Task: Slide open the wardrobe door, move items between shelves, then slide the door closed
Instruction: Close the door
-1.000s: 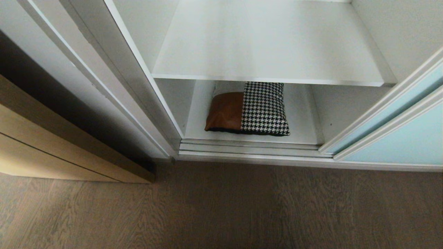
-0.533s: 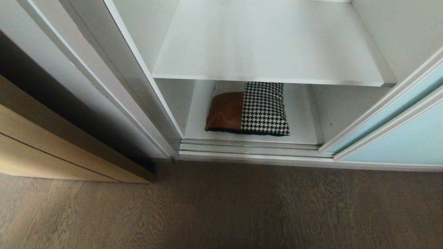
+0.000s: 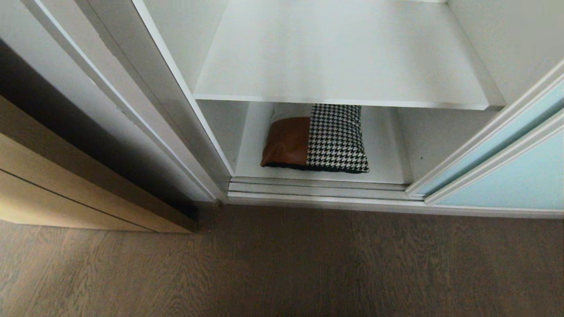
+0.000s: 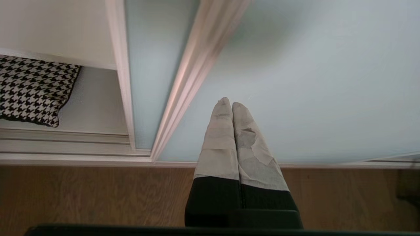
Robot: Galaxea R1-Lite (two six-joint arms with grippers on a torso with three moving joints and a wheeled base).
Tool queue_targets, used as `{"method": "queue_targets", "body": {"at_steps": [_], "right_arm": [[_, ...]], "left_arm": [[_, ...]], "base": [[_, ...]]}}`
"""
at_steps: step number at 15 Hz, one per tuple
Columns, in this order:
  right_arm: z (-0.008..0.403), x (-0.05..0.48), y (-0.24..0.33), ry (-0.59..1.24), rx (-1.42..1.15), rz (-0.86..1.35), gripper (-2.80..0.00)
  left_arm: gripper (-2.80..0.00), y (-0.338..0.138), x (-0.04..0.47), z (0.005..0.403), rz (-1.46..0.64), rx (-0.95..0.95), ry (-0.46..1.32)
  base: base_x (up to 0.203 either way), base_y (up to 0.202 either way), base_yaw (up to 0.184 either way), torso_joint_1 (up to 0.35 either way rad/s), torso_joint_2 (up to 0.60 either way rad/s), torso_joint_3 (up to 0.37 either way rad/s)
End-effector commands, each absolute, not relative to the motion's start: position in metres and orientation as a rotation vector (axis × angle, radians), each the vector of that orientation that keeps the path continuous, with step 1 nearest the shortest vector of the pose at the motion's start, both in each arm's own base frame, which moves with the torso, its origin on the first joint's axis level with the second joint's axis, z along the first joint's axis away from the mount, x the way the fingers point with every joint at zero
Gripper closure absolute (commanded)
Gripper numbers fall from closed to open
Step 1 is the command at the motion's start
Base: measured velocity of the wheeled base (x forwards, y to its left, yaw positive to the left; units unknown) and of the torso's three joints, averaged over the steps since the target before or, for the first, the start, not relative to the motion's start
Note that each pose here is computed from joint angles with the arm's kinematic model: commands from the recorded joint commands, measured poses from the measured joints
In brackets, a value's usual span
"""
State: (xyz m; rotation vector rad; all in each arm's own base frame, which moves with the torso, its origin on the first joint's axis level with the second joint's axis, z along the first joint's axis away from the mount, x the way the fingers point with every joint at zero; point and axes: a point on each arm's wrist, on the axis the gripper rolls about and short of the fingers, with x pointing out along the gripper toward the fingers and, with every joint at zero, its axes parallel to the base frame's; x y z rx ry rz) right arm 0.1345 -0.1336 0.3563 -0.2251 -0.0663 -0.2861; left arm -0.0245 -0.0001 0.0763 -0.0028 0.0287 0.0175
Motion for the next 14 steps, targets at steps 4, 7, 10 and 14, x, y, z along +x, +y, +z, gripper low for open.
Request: {"method": "queue_targets", "body": {"at_steps": [4, 7, 10, 14], "right_arm": [[0.352, 0.146, -0.144, -0.05, -0.203, -0.272, 0.0], [0.353, 0.148, -0.144, -0.053, -0.204, -0.263, 0.0], [0.353, 0.153, -0.141, -0.054, -0.2, -0.237, 0.0], [0.355, 0.155, -0.134, -0.065, -0.205, -0.209, 0.0]], "left_arm": [[0.0, 0.0, -0.024, 0.076, 0.018, -0.003, 0.031], [0.0, 0.0, -0.024, 0.076, 0.018, -0.003, 0.031], [0.0, 0.0, -0.024, 0.076, 0.018, -0.003, 0.031], [0.0, 0.0, -0.024, 0.076, 0.018, -0.003, 0.031]], "base": [[0.0, 0.0, 0.0, 0.0, 0.0, 0.0], [0.0, 0.0, 0.0, 0.0, 0.0, 0.0], [0.0, 0.0, 0.0, 0.0, 0.0, 0.0], [0.0, 0.0, 0.0, 0.0, 0.0, 0.0]]}}
